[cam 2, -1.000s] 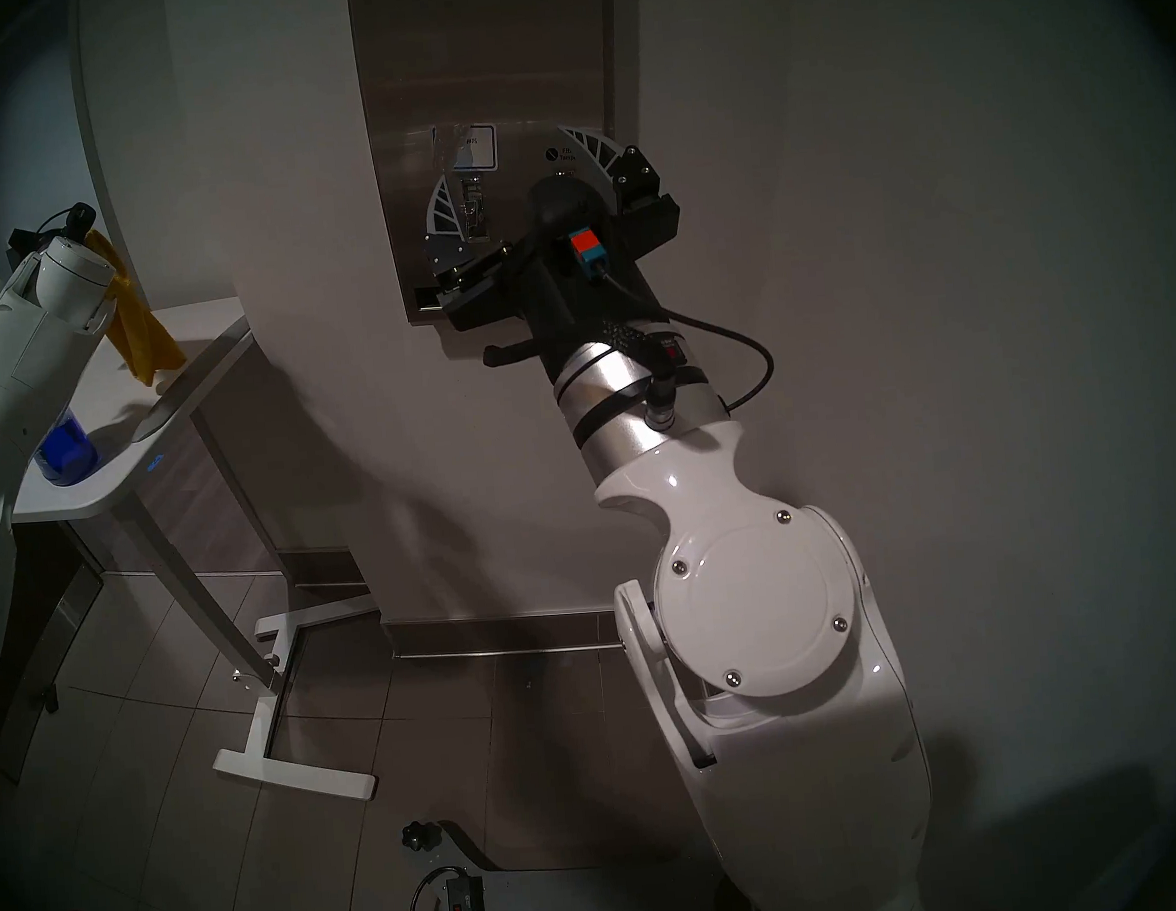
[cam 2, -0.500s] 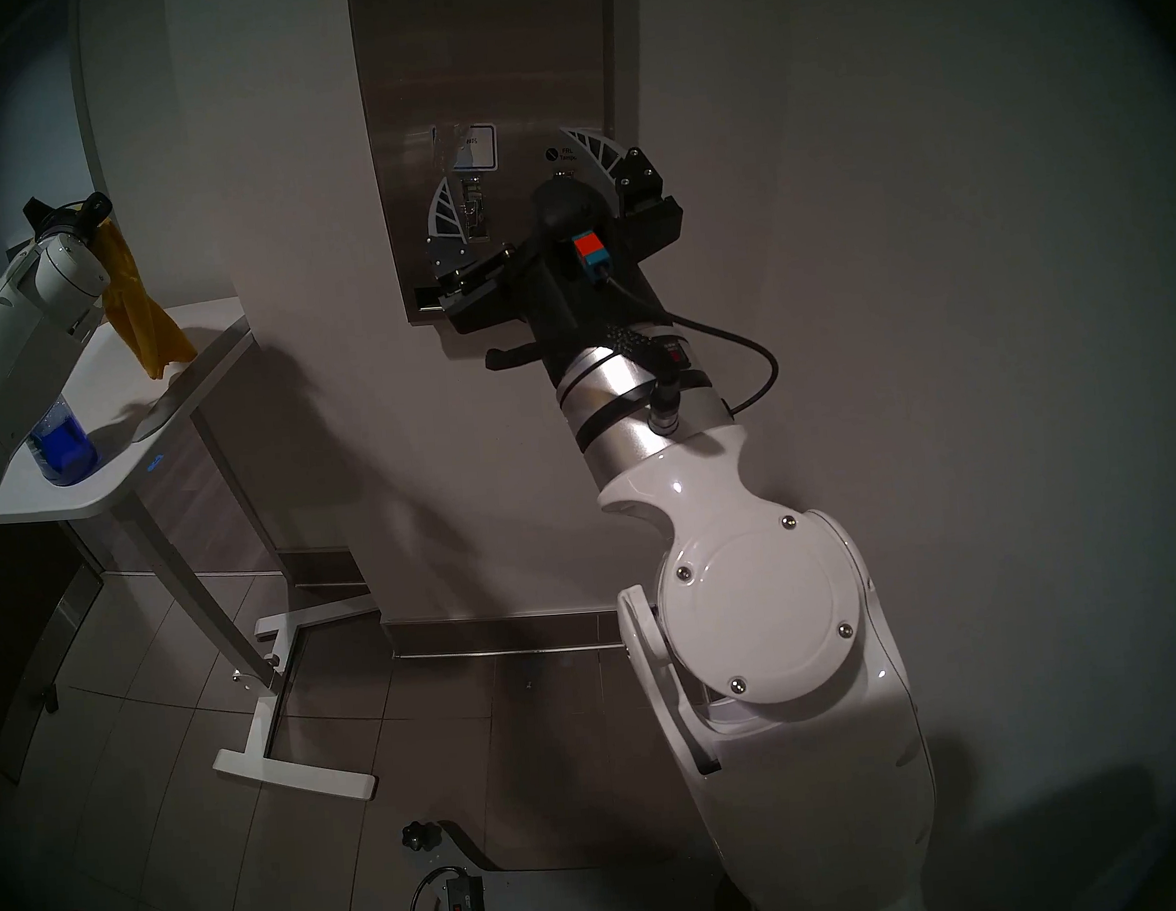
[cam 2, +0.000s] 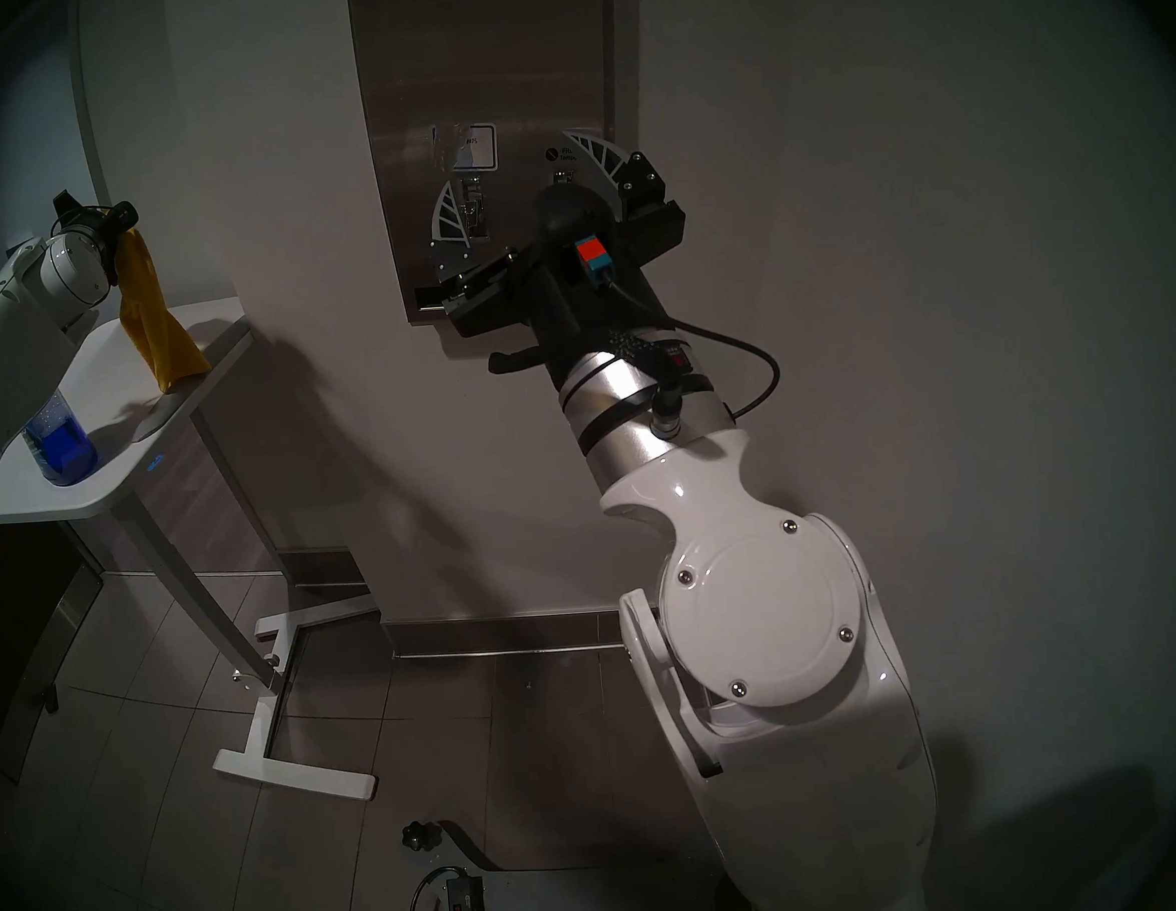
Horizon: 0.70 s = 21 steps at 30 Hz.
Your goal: Pick up the cloth and wipe the surface
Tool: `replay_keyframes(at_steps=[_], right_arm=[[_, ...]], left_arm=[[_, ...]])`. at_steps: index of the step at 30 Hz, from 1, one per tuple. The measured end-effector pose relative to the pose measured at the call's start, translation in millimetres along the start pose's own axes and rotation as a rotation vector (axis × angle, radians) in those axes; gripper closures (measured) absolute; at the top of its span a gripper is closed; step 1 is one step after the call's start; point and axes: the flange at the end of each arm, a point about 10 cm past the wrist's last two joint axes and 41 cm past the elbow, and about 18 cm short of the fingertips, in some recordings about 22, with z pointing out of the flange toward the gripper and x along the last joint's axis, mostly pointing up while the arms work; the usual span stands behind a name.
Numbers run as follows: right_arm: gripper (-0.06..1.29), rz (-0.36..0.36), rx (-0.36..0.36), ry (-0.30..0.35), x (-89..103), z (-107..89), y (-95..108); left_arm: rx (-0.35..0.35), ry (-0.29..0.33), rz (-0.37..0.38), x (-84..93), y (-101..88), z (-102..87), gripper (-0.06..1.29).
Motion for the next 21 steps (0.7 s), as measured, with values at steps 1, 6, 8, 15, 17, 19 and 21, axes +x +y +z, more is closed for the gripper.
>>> replay_keyframes(at_steps=[1, 6, 8, 15, 17, 19, 21], right_arm=[[-0.01, 0.0, 0.0, -0.001, -0.2, -0.2, 0], [-0.01, -0.002, 0.0, -0.003, -1.0, -1.0, 0], [-0.01, -0.002, 0.0, -0.004, -1.3, -1.3, 0], [-0.01, -0.003, 0.004, -0.011, -3.2, -3.1, -1], [-0.01, -0.003, 0.005, -0.013, -3.8, -3.6, -1], [-0.01, -0.003, 0.006, -0.015, -4.3, -4.0, -1], [-0.01, -0.003, 0.007, -0.017, -4.8, -4.5, -2]], left_arm=[[-0.016, -0.001, 0.004, -0.7, 1.0, 1.0, 1.15], [-0.074, -0.003, 0.008, -1.8, 3.0, 4.2, 0.01], [-0.091, -0.003, 0.007, -1.7, 3.0, 5.0, -0.02], [-0.163, 0.0, -0.031, 2.5, -2.3, 7.1, -0.02], [-0.183, 0.004, -0.055, 5.6, -5.9, 7.1, -0.02], [-0.195, 0.009, -0.073, 8.7, -9.3, 6.8, -0.02], [-0.206, 0.015, -0.092, 12.6, -13.6, 6.3, -0.02]])
